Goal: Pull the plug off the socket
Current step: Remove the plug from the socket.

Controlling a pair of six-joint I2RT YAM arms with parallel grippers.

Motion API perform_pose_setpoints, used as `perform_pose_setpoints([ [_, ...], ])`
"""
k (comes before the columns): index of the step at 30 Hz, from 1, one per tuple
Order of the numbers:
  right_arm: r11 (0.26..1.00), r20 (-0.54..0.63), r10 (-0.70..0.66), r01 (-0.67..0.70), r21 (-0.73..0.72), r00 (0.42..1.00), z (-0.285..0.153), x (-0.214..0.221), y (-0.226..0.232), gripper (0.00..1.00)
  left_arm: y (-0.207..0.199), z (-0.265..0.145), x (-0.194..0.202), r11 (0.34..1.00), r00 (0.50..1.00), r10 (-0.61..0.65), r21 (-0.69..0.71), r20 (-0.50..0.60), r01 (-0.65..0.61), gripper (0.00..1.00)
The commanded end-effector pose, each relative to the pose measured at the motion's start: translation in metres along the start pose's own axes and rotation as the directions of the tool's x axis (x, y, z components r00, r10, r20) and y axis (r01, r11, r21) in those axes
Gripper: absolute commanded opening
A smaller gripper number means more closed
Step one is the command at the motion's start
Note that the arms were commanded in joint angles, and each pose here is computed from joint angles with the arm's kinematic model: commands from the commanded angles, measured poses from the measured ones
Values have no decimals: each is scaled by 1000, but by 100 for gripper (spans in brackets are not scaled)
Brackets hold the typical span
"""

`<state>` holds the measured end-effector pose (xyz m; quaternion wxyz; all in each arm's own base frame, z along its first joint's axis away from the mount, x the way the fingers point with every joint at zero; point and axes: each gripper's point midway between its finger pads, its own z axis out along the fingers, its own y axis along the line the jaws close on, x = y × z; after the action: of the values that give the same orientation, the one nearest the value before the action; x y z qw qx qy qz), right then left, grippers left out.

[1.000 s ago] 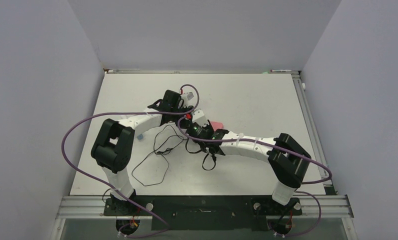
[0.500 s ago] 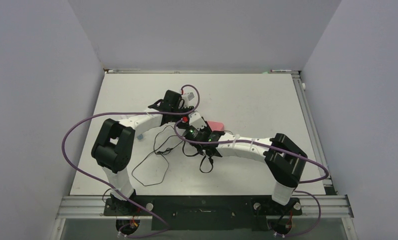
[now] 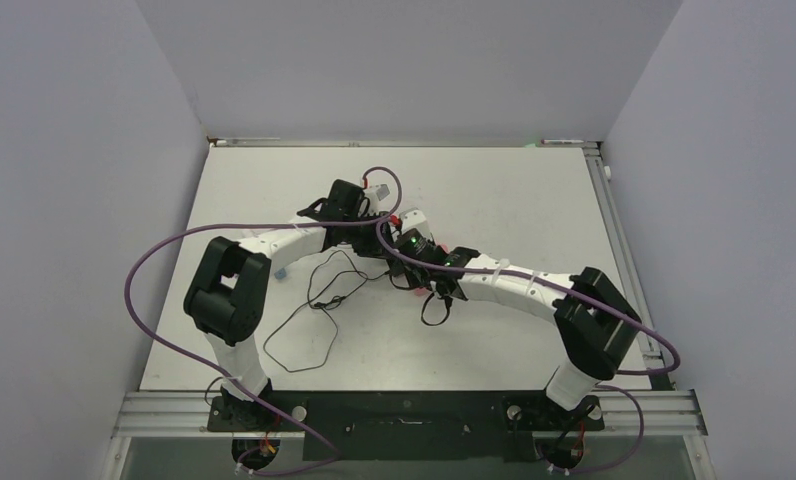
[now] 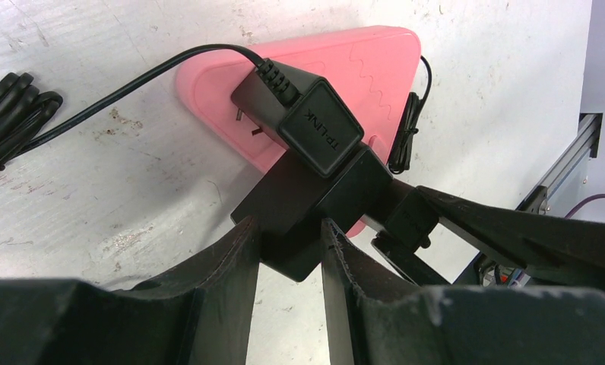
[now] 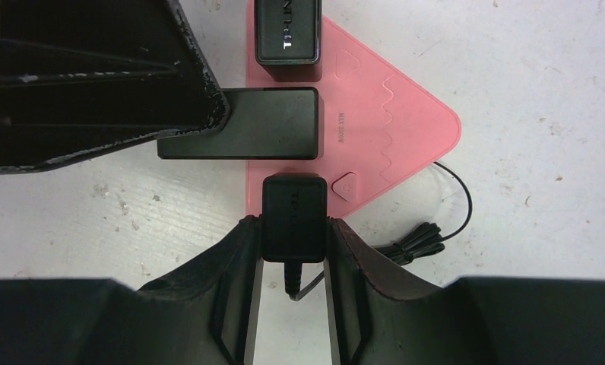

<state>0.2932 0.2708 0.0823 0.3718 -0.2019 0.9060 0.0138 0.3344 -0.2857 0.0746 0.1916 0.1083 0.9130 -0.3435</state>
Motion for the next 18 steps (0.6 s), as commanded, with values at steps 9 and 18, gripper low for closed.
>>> perform_pose_setpoints([
  [9,949,72,212,-188,-252,975,-5,-37,17,5,31,14,40,992,992,-20,-122,-125,5,30],
  [18,930,66,254,-225,-291,965,-8,-39,11,5,31,14,41,992,992,-21,-123,-127,5,30],
])
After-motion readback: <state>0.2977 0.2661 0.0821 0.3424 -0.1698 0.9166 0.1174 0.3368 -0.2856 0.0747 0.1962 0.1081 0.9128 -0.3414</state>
